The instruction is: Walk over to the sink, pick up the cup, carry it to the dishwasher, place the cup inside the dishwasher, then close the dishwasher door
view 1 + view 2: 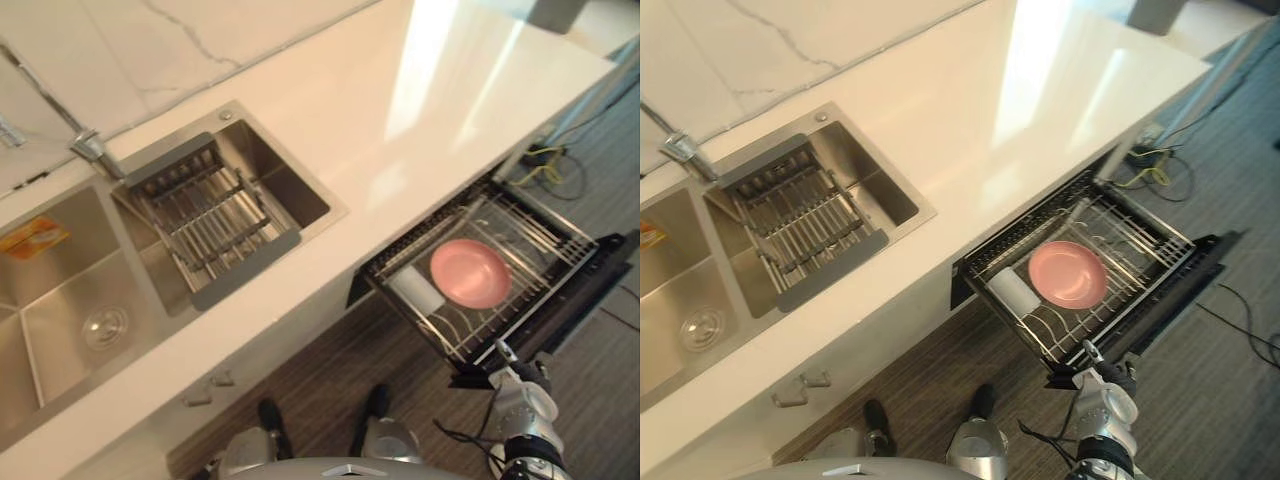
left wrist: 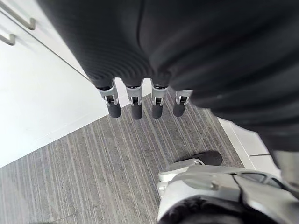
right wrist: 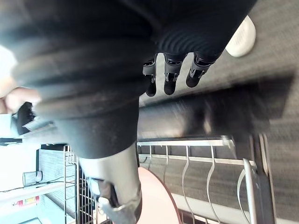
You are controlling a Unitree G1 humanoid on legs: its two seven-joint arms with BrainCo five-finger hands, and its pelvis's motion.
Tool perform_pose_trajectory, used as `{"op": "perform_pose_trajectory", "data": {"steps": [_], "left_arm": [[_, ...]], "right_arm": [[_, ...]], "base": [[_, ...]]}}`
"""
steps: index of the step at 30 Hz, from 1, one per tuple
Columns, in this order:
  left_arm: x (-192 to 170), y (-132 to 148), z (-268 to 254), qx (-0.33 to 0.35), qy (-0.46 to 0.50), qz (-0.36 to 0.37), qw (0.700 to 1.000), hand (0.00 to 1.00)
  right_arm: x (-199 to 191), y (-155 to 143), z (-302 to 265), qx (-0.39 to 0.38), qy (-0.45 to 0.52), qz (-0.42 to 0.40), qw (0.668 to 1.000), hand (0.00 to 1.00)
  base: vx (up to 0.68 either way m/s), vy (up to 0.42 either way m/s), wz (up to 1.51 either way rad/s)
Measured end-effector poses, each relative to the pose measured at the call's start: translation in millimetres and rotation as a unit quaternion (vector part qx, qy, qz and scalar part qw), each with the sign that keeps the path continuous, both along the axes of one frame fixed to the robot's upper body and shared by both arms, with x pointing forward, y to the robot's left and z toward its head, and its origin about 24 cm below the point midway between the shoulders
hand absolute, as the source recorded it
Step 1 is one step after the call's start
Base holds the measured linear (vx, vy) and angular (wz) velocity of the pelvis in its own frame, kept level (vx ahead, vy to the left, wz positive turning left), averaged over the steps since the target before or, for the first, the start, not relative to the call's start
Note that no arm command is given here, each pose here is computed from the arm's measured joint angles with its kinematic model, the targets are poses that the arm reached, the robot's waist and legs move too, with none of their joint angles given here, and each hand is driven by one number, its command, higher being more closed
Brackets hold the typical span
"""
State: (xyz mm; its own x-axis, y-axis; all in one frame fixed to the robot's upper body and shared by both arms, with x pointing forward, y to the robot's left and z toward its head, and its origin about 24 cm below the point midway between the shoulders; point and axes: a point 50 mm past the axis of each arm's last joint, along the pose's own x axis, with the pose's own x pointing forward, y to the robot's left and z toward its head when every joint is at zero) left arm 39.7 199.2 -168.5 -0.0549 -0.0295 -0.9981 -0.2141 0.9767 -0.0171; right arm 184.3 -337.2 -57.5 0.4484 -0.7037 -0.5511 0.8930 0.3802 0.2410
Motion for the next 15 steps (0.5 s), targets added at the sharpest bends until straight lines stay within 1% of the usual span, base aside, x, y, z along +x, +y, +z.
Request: {"op": "perform_pose_trajectory", "data": {"steps": [3, 7, 9, 11, 13, 14, 15], "left_arm": [[-1.8, -1.3, -0.5, -0.001, -0.001, -0.002, 1.0, 0.0], [1.3, -2.9, -0.9, -0.006, -0.018, -0.005, 1.0, 0.0], [3.7, -8.3, -1.4, -0.016, -0.025, -0.005, 1.0, 0.0], [10.8, -17.4, -1.8, -0.035, -0.037, -0.007, 0.999, 0.0], [11.3, -23.9, -2.3, -0.047, -0.04, -0.01, 0.998, 0.0], [11.2, -25.6, -2.5, -0.051, -0.039, -0.011, 0.998, 0.0], [9.9, -29.8, -2.9, -0.061, -0.037, -0.015, 0.997, 0.0]], "right_arm": [[10.1, 4.0, 5.8, 0.001, -0.043, -0.012, 0.999, 0.0], [34.3, 10.9, 24.0, -0.035, -0.09, -0.021, 0.995, 0.0], [57.0, 13.3, 44.6, -0.056, -0.132, -0.021, 0.989, 0.0], [84.5, 9.6, 80.0, -0.089, -0.189, -0.014, 0.978, 0.0], [98.8, 10.3, 102.0, -0.101, -0.226, -0.003, 0.969, 0.0], [102.3, 11.1, 107.2, -0.106, -0.234, 0.005, 0.966, 0.0], [112.9, 15.5, 120.1, -0.116, -0.257, 0.035, 0.959, 0.0]], "base": [[0.02, 0.025, 0.08], [0.03, 0.015, 0.03], [-0.03, 0.018, -0.01], [-0.07, 0.042, 0.07], [-0.08, 0.022, 0.11], [-0.08, 0.001, 0.21], [-0.05, -0.011, 0.19]]}}
